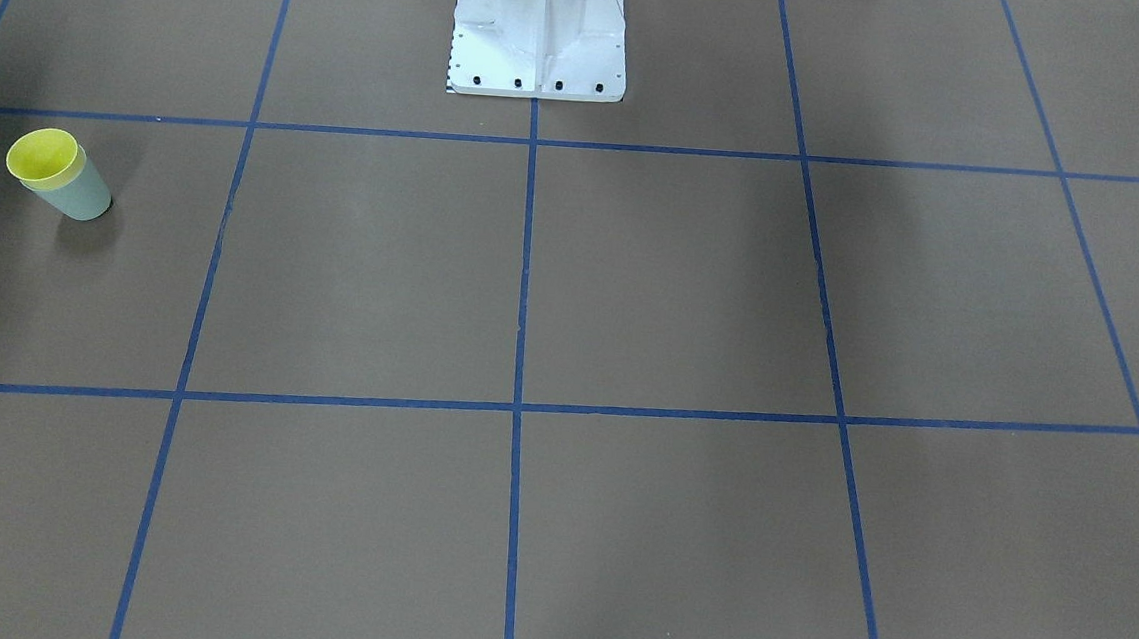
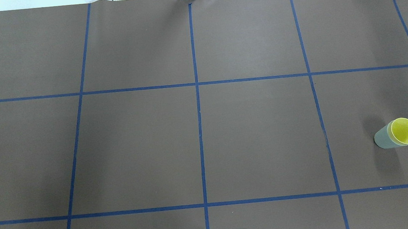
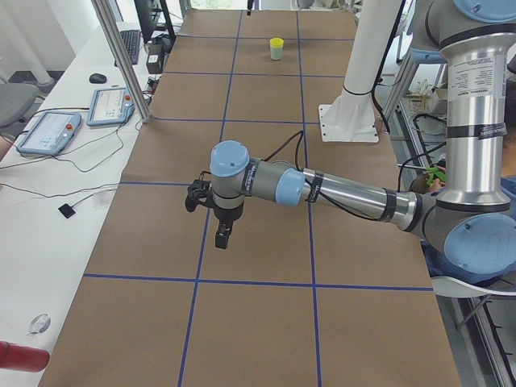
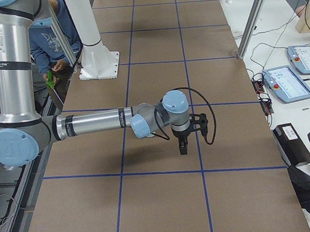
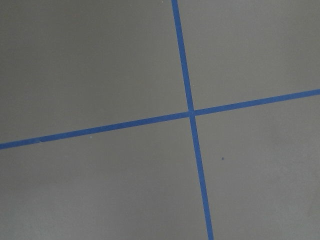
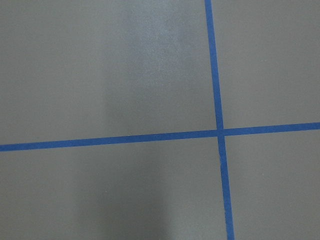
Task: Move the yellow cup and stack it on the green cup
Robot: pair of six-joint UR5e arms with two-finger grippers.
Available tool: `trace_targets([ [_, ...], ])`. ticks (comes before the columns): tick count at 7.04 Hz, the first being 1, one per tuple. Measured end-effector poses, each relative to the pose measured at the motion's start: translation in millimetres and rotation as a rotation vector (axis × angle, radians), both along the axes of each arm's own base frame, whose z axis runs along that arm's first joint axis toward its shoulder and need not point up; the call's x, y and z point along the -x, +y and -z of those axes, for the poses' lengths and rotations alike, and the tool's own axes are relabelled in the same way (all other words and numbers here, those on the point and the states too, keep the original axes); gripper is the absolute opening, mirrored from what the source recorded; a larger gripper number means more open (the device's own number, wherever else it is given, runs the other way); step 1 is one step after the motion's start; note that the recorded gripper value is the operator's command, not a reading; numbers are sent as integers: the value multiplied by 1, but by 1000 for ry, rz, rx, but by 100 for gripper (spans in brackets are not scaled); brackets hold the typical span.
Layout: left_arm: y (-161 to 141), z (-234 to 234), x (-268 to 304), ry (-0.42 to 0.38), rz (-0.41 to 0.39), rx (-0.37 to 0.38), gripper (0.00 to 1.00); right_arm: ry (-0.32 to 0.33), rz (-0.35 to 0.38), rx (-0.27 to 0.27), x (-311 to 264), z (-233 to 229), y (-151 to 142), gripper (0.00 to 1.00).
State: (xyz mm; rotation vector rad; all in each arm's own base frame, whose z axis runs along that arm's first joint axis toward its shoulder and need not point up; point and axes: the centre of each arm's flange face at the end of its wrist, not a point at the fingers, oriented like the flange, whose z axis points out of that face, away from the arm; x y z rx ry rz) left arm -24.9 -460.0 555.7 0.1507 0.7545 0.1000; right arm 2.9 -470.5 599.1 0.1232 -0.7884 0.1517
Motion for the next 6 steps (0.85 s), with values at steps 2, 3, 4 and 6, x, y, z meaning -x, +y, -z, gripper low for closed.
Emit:
trace_targets([
  [2,7,-16,-1,-3,-5,34,100,-4,-5,15,-7,-5,23,100],
  [3,11,-13,-2,5,-3,35,100,-9,-5,20,-8,-3,26,100],
  [4,14,-10,-2,10,-2,36,100,-13,-1,34,-7,-2,26,100],
  [6,15,-4,-3,16,-4,29,100,-16,21,58,-7,-4,28,100],
])
